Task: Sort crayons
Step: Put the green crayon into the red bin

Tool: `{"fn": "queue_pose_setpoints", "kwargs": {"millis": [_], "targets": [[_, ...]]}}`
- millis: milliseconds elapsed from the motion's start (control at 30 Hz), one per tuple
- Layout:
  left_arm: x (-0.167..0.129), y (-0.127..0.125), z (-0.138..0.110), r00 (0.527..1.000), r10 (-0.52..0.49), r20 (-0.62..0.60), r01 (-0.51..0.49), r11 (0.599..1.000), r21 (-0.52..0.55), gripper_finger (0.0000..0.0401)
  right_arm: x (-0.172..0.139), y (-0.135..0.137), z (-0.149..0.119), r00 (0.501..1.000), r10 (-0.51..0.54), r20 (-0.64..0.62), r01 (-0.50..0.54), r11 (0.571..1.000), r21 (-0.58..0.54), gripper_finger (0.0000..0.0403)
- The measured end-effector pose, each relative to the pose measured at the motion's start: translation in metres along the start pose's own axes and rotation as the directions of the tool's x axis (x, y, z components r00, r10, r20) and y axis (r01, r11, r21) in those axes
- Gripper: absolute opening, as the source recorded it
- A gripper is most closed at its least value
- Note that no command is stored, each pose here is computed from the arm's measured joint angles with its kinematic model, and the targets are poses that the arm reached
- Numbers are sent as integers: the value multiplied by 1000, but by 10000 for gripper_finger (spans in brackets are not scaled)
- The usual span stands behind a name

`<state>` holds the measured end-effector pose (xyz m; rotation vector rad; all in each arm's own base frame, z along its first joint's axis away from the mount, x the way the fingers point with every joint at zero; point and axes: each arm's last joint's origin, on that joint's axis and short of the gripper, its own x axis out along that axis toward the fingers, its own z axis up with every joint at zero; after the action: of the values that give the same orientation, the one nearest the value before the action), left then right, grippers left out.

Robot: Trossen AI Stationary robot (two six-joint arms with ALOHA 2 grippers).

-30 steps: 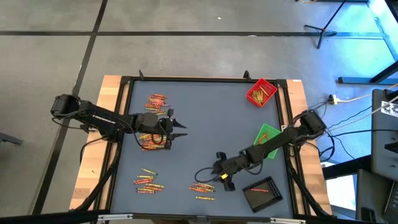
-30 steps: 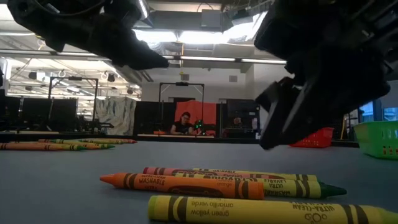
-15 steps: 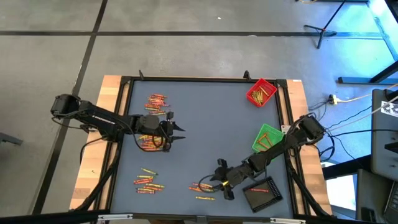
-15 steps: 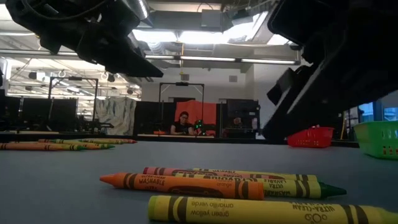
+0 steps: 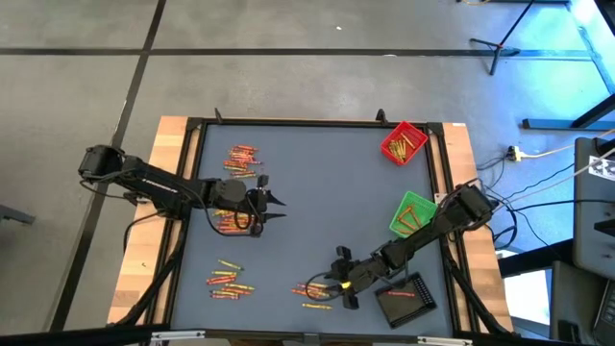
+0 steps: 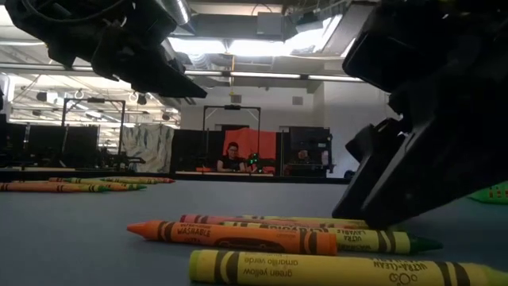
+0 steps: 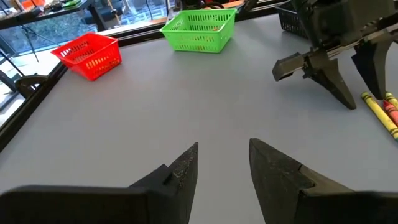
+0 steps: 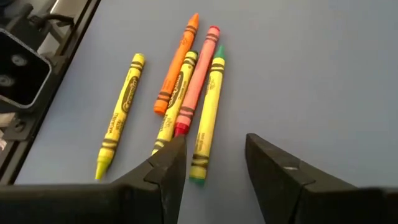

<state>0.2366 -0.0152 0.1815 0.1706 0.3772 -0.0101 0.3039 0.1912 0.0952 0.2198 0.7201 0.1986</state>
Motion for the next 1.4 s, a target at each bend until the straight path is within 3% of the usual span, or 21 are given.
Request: {"fn": "queue_pose_setpoints", "kwargs": {"millis": [400,1000,1233,1400], "targets": [[0,0,0,1000,0,0,0,1000,0,127,0,-2,-2,998,-63,-1,62,997,-39,152],[0,0,0,1000,0,0,0,1000,1,127,1,-11,0,987,-155,34,158,973,-168,12],[0,0,0,1000,0,0,0,1000,1,127,-1,-15,2,961,-265,81,276,942,-191,23],[0,0,0,1000,0,1,0,1000,1,127,-19,-22,20,945,-310,102,325,927,-189,14]]}}
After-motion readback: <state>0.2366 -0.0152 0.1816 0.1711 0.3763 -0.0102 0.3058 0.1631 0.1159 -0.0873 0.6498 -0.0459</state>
